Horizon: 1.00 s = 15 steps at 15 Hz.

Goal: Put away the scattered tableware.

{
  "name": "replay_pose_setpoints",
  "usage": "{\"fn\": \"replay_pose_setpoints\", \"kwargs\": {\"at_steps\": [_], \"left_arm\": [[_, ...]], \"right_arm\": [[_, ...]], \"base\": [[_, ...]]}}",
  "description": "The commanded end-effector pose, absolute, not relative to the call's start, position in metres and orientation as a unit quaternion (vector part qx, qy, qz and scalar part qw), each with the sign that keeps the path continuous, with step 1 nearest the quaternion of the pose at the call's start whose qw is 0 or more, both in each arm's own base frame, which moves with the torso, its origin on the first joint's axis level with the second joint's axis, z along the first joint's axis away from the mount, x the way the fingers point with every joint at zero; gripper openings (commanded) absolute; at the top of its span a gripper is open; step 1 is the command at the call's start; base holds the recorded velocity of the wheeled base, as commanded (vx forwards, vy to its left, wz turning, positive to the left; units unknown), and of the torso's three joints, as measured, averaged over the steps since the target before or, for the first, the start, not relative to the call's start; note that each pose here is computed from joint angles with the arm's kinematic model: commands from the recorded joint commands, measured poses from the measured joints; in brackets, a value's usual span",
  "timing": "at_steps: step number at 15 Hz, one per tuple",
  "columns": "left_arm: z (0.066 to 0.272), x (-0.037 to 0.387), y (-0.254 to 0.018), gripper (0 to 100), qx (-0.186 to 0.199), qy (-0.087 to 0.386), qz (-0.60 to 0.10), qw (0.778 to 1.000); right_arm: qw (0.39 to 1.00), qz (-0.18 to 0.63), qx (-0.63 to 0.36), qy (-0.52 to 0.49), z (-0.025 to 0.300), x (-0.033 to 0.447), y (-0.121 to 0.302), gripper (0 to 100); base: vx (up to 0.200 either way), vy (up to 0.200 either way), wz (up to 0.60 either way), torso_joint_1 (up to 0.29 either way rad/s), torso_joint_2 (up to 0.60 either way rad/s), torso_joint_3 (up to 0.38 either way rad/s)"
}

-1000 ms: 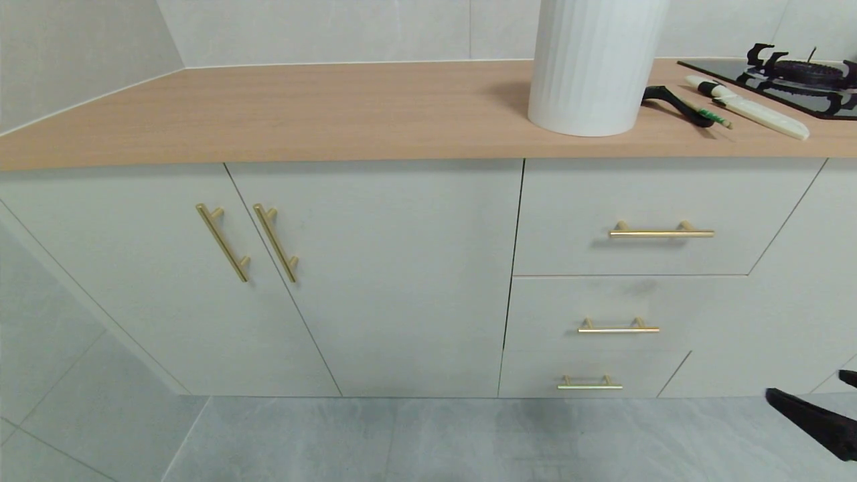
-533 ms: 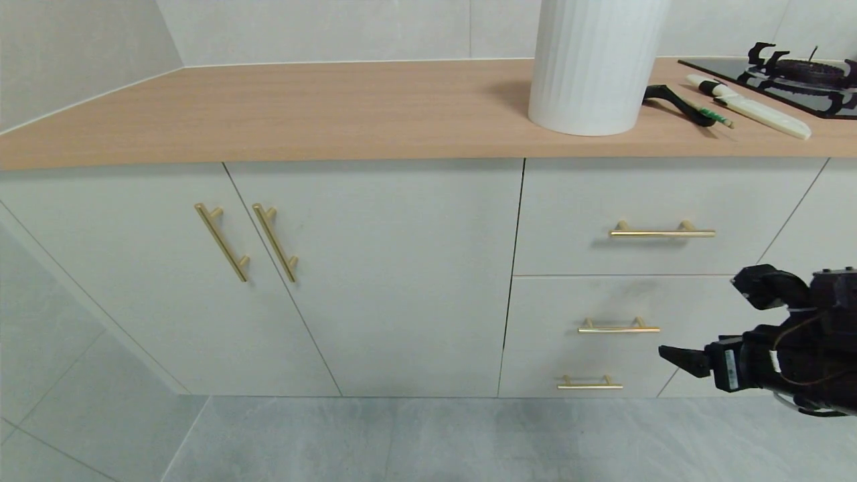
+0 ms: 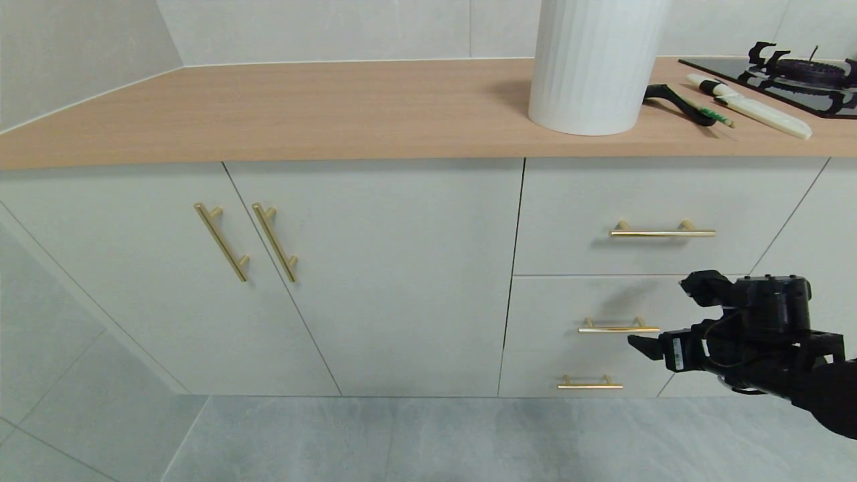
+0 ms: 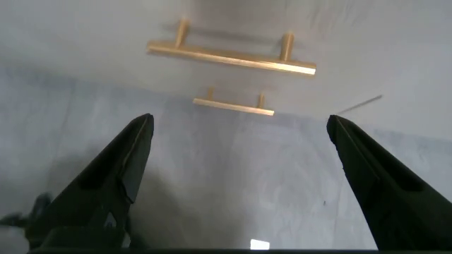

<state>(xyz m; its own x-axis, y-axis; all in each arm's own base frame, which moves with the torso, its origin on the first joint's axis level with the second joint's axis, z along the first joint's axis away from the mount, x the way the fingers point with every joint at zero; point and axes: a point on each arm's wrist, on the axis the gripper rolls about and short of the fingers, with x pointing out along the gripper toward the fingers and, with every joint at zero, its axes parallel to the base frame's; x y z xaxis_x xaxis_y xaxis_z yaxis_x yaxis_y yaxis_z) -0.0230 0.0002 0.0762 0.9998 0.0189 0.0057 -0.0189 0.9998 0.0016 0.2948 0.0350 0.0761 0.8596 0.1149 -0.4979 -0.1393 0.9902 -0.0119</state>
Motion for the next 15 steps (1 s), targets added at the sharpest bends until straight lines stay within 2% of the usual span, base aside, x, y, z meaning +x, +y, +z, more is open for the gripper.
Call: {"fn": "replay_pose_setpoints", "kwargs": {"at_steps": [1, 4, 9, 15], "left_arm": [[0.076, -0.023, 0.0, 100, 0.001, -0.002, 0.01, 1.0], [0.076, -0.023, 0.0, 100, 0.001, -0.002, 0.01, 1.0], [0.076, -0.023, 0.0, 100, 0.001, -0.002, 0.01, 1.0], [0.076, -0.023, 0.0, 100, 0.001, -0.002, 0.01, 1.0]], "right_arm": [[0.962, 0.037, -0.033, 0.27, 0.04, 0.309, 0.039, 100], [0.972, 0.021, -0.029, 0.231, 0.029, 0.315, 0.046, 100], [0.977, 0.019, 0.001, 0.213, 0.028, 0.325, 0.052, 100], [0.982, -0.022, 0.023, 0.186, 0.017, 0.343, 0.055, 100]], "base": [[0.0, 0.0, 0.0, 0.0, 0.0, 0.0], [0.0, 0.0, 0.0, 0.0, 0.0, 0.0], [0.0, 0.0, 0.0, 0.0, 0.0, 0.0], [0.0, 0.0, 0.0, 0.0, 0.0, 0.0]]}}
